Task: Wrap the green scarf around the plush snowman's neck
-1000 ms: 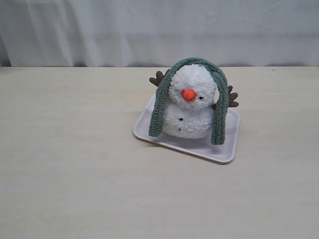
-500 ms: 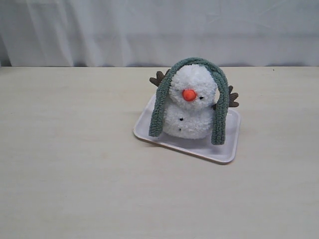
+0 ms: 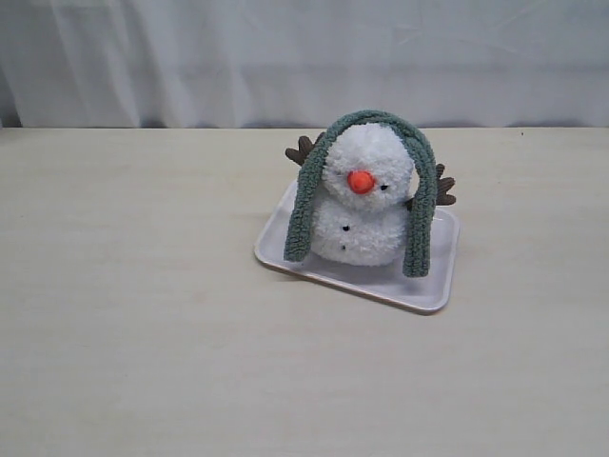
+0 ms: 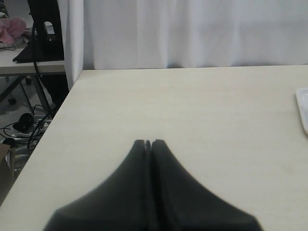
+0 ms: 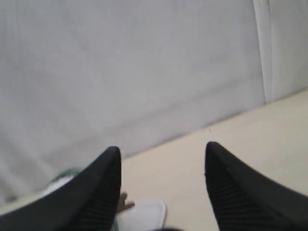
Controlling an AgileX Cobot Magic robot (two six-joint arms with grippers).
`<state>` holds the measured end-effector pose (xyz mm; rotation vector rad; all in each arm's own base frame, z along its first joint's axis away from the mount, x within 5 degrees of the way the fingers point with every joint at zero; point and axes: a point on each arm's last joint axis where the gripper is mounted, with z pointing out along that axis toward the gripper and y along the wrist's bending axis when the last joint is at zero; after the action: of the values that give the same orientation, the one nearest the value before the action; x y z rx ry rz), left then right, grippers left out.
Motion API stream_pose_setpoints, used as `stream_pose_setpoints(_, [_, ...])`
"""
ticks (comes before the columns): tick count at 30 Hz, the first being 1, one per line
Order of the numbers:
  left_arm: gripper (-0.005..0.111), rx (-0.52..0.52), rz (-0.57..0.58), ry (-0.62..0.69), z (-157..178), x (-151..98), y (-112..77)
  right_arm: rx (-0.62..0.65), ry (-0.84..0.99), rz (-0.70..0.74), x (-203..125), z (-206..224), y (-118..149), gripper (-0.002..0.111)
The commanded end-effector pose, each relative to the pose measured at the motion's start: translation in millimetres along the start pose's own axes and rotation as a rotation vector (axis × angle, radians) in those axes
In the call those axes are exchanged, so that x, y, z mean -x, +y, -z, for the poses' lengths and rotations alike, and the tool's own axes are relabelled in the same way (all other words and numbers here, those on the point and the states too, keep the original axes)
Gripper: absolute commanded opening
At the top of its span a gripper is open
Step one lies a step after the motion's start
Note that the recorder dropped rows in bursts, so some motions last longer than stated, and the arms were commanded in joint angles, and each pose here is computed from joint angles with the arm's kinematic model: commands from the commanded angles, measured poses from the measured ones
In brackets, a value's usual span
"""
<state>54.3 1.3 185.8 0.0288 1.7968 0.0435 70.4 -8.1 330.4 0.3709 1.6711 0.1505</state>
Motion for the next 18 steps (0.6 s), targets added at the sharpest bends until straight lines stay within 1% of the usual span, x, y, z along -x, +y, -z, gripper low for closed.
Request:
stream_pose_setpoints(1, [0.0,0.0,-0.001,-0.006,0,0,0.0,0.138,0.385,0.134,16,-27,26,0.056])
stream_pose_setpoints(4, [0.0,0.0,-0.001,-0.006,0,0,0.0,0.296,0.564,0.162,21,-55,44,0.056])
stream_pose_setpoints(5, [0.0,0.0,-0.001,-0.006,0,0,0.0,0.345,0.6,0.167,21,-65,48,0.056])
stream_pose_setpoints(8, [0.0,0.0,-0.001,-0.006,0,0,0.0,0.436,0.659,0.146,17,-97,55,0.056])
stream_pose_setpoints(11, [0.0,0.0,-0.001,-0.006,0,0,0.0,0.469,0.677,0.117,6,-133,54,0.056])
stream_pose_setpoints(14, [0.0,0.0,-0.001,-0.006,0,0,0.0,0.445,0.682,0.098,-3,-173,52,0.056])
stream_pose_setpoints(18, [0.0,0.0,-0.001,-0.006,0,0,0.0,0.441,0.754,0.167,-8,-223,61,0.056])
